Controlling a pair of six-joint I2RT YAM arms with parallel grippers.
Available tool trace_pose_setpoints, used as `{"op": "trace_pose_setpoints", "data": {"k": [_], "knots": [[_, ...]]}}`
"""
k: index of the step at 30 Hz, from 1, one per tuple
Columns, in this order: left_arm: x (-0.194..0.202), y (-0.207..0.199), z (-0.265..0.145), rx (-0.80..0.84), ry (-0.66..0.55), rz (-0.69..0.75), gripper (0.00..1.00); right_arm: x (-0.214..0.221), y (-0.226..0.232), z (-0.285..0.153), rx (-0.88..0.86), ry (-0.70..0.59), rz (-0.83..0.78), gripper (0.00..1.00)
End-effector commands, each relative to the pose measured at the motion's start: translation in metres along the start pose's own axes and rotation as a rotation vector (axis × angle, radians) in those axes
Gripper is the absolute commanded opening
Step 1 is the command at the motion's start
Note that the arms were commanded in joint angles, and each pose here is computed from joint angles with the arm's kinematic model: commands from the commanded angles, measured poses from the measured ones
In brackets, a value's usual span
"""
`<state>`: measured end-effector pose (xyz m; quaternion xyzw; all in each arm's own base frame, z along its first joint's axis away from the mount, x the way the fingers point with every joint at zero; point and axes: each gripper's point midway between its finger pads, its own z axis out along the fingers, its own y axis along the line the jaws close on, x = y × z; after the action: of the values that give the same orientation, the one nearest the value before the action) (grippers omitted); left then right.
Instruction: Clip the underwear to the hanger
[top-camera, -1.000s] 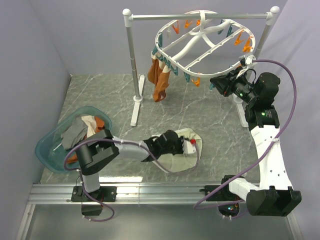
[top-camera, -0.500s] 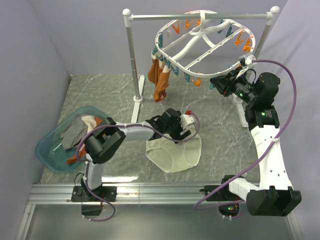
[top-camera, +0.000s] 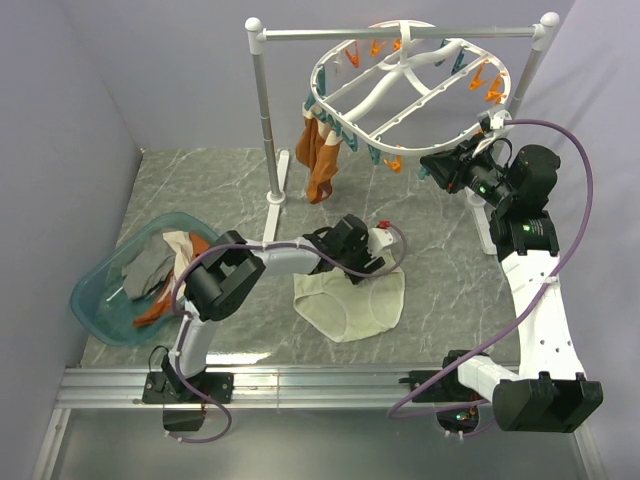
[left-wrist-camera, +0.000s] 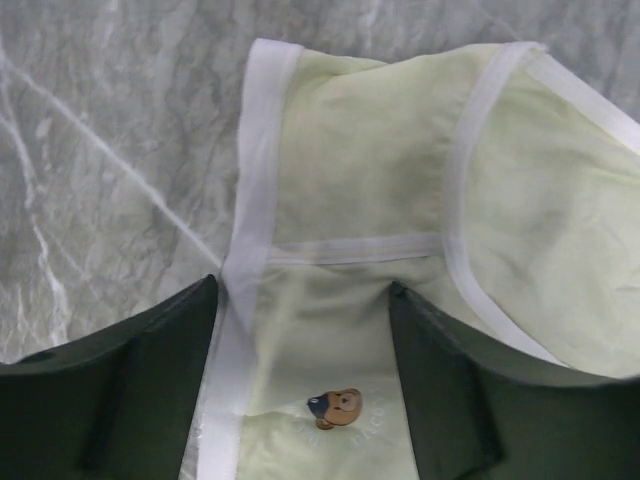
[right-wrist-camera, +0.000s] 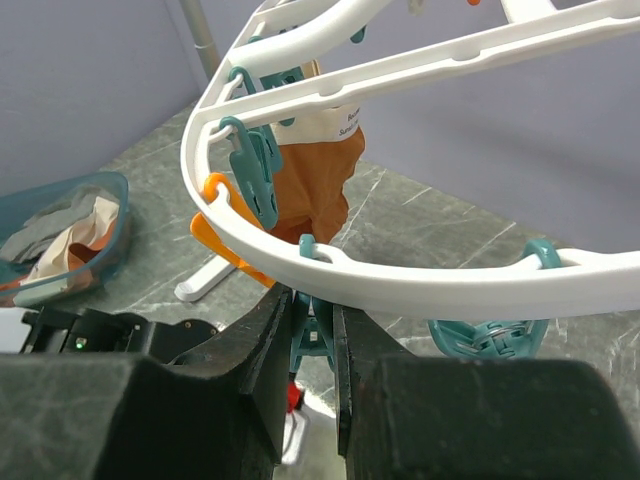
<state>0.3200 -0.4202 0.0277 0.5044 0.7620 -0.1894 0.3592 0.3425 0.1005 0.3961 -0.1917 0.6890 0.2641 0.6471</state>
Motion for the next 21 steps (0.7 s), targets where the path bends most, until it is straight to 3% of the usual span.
{"op": "trace_pose_setpoints", "data": {"k": [1,8,11,12,14,15,16,21], "knots": [[0.044,-0.021,0.006,0.045,0.163,0.074,0.72,-0.023,0.007,-0.005,-0.008,-0.042,-0.048,0.00],[0.080,-0.052,-0.001,0.186,0.278,0.088,0.34,-0.023,0.007,-0.005,-0.008,-0.042,-0.048,0.00],[0.077,-0.053,-0.005,0.202,0.260,0.094,0.15,-0.023,0.007,-0.006,-0.005,-0.042,-0.051,0.00],[0.065,-0.050,-0.007,0.188,0.221,0.106,0.04,-0.024,0.008,-0.006,-0.006,-0.043,-0.053,0.00],[0.062,-0.044,-0.011,0.150,0.194,0.135,0.00,-0.024,0.008,-0.007,-0.008,-0.043,-0.052,0.00],[0.037,-0.039,-0.017,0.117,0.110,0.160,0.00,-0.024,0.008,-0.007,-0.008,-0.044,-0.050,0.00],[0.039,-0.033,-0.022,0.077,0.103,0.195,0.00,-0.023,0.008,-0.006,-0.006,-0.043,-0.047,0.00],[-0.026,-0.012,-0.062,-0.099,-0.138,0.371,0.00,-0.021,0.008,-0.007,-0.006,-0.042,-0.039,0.00]]}}
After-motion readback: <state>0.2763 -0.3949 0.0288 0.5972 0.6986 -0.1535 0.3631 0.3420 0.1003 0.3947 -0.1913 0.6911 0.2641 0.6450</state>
